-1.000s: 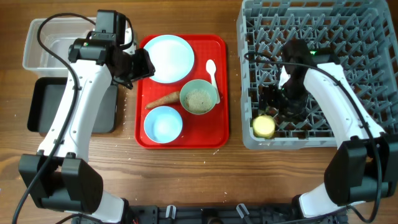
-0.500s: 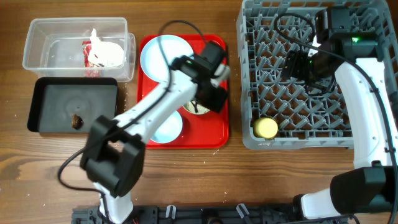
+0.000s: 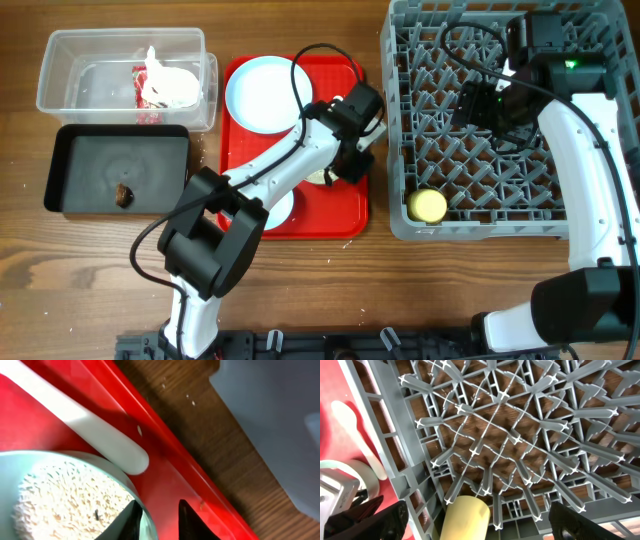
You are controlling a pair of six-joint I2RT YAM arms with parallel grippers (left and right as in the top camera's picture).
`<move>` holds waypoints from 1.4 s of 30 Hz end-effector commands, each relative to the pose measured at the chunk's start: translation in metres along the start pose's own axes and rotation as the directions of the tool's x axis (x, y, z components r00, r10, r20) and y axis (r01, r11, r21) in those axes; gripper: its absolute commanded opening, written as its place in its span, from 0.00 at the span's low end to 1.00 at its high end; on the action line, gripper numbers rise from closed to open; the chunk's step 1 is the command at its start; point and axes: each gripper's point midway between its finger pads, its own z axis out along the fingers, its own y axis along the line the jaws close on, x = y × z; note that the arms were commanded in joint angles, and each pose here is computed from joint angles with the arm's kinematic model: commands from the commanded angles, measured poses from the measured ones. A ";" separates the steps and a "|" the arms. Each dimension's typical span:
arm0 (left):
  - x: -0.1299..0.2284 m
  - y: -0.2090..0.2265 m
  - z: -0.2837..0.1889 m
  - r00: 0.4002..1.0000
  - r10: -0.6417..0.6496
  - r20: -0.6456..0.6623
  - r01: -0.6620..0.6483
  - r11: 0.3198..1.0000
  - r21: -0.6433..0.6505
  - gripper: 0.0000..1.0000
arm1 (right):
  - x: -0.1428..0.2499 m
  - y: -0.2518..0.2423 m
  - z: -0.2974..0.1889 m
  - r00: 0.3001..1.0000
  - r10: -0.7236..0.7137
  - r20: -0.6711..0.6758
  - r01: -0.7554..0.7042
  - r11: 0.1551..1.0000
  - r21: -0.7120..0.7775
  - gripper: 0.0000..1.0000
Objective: Sort waste into correct bins and load items into the dishwasher rack
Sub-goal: 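Grasp the green rice bowl rim with the left gripper, then tip the rice from the green bowl into the black tray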
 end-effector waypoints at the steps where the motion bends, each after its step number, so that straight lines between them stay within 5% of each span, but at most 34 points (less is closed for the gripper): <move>1: -0.006 0.002 0.003 1.000 0.006 0.013 -0.006 1.000 -0.011 0.25 | 0.001 -0.005 0.001 1.000 -0.011 0.004 0.011 1.000 0.021 0.92; 6: -0.001 0.003 0.016 1.000 0.004 -0.016 -0.005 1.000 -0.009 0.28 | 0.002 -0.005 0.001 1.000 -0.010 0.000 0.010 1.000 0.022 0.92; 11: 0.003 0.003 0.021 0.999 0.003 -0.034 -0.003 1.000 -0.009 0.04 | 0.002 -0.005 0.001 1.000 -0.010 0.000 0.010 1.000 0.021 0.93; 15: 0.003 0.002 0.009 0.999 -0.033 -0.028 0.033 0.999 -0.010 0.04 | 0.002 -0.004 0.001 1.000 -0.011 -0.001 0.011 1.000 0.015 0.95; 20: -0.012 0.009 -0.077 0.980 -0.165 0.111 0.165 0.986 0.011 0.04 | 0.002 -0.004 0.001 1.000 -0.011 -0.001 0.011 1.000 0.015 0.98; 24: -0.003 0.065 -0.162 0.875 -0.409 0.260 0.408 0.911 0.058 0.04 | 0.002 -0.004 0.001 1.000 -0.011 -0.001 0.011 1.000 0.015 0.99; 30: 0.092 0.193 -0.186 0.650 -0.737 0.183 0.744 0.667 0.044 0.04 | 0.001 -0.003 0.001 1.000 -0.011 0.004 0.011 1.000 0.013 1.00; 35: 0.146 0.241 -0.188 0.510 -0.842 0.176 0.768 0.537 0.347 0.04 | 0.001 -0.002 0.001 1.000 -0.009 0.004 0.009 1.000 0.009 0.99; 38: 0.163 0.260 -0.195 0.383 -0.887 0.259 0.612 0.454 0.647 0.04 | 0.001 -0.002 0.001 1.000 -0.009 0.005 0.009 1.000 0.008 0.99; 42: 0.194 0.278 -0.204 0.224 -0.915 0.334 0.451 0.401 0.797 0.04 | 0.001 -0.002 0.001 1.000 -0.009 0.004 0.009 1.000 0.009 1.00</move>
